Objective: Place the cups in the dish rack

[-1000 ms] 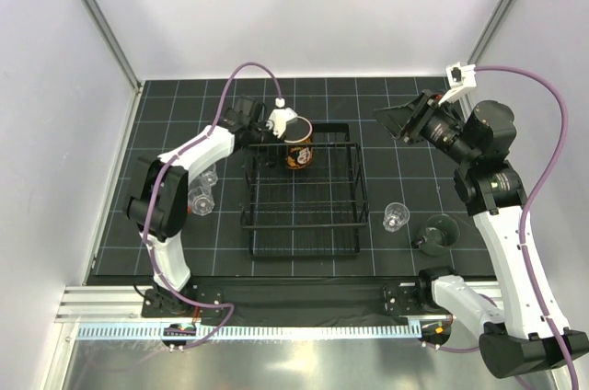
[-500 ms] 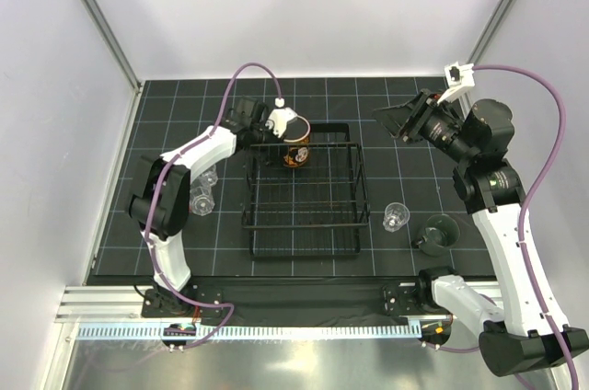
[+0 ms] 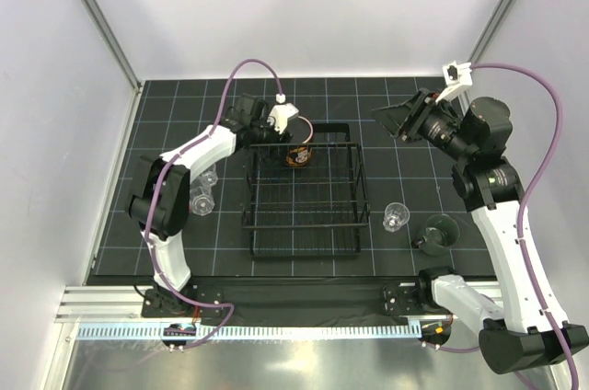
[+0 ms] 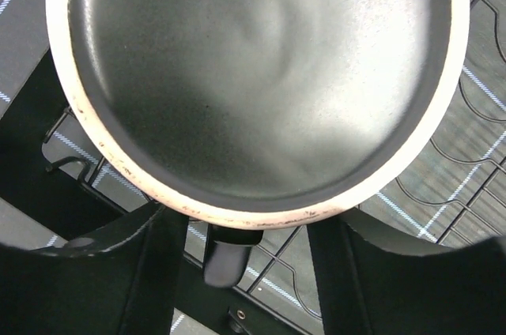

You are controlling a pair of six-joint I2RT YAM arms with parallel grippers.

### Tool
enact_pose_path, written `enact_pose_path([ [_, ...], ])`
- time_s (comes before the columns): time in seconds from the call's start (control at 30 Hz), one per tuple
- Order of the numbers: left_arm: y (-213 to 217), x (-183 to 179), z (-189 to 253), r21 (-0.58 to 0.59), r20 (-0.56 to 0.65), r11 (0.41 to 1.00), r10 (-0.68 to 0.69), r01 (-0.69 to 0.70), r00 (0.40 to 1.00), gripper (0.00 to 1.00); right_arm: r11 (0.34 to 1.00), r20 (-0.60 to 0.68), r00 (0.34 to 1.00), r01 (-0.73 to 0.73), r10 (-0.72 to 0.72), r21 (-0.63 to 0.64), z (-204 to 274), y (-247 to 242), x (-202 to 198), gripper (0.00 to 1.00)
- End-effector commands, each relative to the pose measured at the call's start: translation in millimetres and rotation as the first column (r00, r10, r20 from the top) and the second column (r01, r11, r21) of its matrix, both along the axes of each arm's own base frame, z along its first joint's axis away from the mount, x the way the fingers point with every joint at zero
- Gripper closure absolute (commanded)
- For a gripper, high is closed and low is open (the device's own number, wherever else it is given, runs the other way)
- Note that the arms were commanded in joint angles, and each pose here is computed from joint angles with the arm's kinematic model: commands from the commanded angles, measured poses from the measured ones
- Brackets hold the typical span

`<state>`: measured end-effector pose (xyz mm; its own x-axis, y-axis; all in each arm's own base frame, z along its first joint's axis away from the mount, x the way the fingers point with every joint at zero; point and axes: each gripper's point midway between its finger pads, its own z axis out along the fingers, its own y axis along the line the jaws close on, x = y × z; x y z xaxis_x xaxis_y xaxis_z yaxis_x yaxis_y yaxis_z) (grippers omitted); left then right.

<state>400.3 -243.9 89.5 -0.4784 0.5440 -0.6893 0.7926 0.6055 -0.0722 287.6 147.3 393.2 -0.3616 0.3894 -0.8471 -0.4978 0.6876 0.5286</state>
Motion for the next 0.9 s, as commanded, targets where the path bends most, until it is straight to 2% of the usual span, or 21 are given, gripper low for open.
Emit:
enact_pose_path([
  [0.0, -6.0, 9.8, 32.2, -0.055, 0.095, 0.998, -0.034, 0.040, 0.995, 0.39, 1.000, 0.042, 0.999, -0.005, 0.004, 0.001, 18.3, 0.6, -1.5, 0.51],
  [0.3, 14.7, 3.8, 59.6, -0.106, 0.142, 0.994, -0.017, 0.033, 0.990, 0.33, 1.000, 0.005, 1.000, -0.009, 0.009, -0.004, 17.2, 4.5, 18.9, 0.51],
  [0.53, 38.5, 5.5, 100.0, -0.218, 0.144, 0.975, 0.065, -0.032, 0.988, 0.31, 0.998, -0.031, 0.999, 0.020, -0.021, -0.052, 9.8, 1.8, 43.4, 0.49],
  [0.67, 53.1, -4.4, 116.8, -0.245, 0.148, 0.968, 0.089, -0.051, 0.985, 0.24, 0.995, -0.062, 0.996, 0.066, -0.071, -0.074, -0.5, -2.6, 72.9, 0.47],
  [0.8, 79.3, 5.2, 145.1, -0.323, 0.166, 0.935, 0.209, -0.147, 0.964, 0.29, 0.994, -0.110, 0.990, 0.077, -0.085, -0.074, -12.4, -5.6, 104.5, 0.47],
  [0.83, 88.9, 12.7, 152.4, -0.336, 0.167, 0.922, 0.261, -0.193, 0.951, 0.33, 0.994, -0.104, 0.991, 0.079, -0.086, -0.072, -9.0, -6.8, 110.1, 0.47],
  [0.87, 90.0, 16.3, 155.8, -0.366, 0.120, 0.897, 0.310, -0.248, 0.943, 0.44, 0.995, -0.113, 0.991, 0.069, -0.076, -0.066, -10.8, -5.7, 115.2, 0.47],
])
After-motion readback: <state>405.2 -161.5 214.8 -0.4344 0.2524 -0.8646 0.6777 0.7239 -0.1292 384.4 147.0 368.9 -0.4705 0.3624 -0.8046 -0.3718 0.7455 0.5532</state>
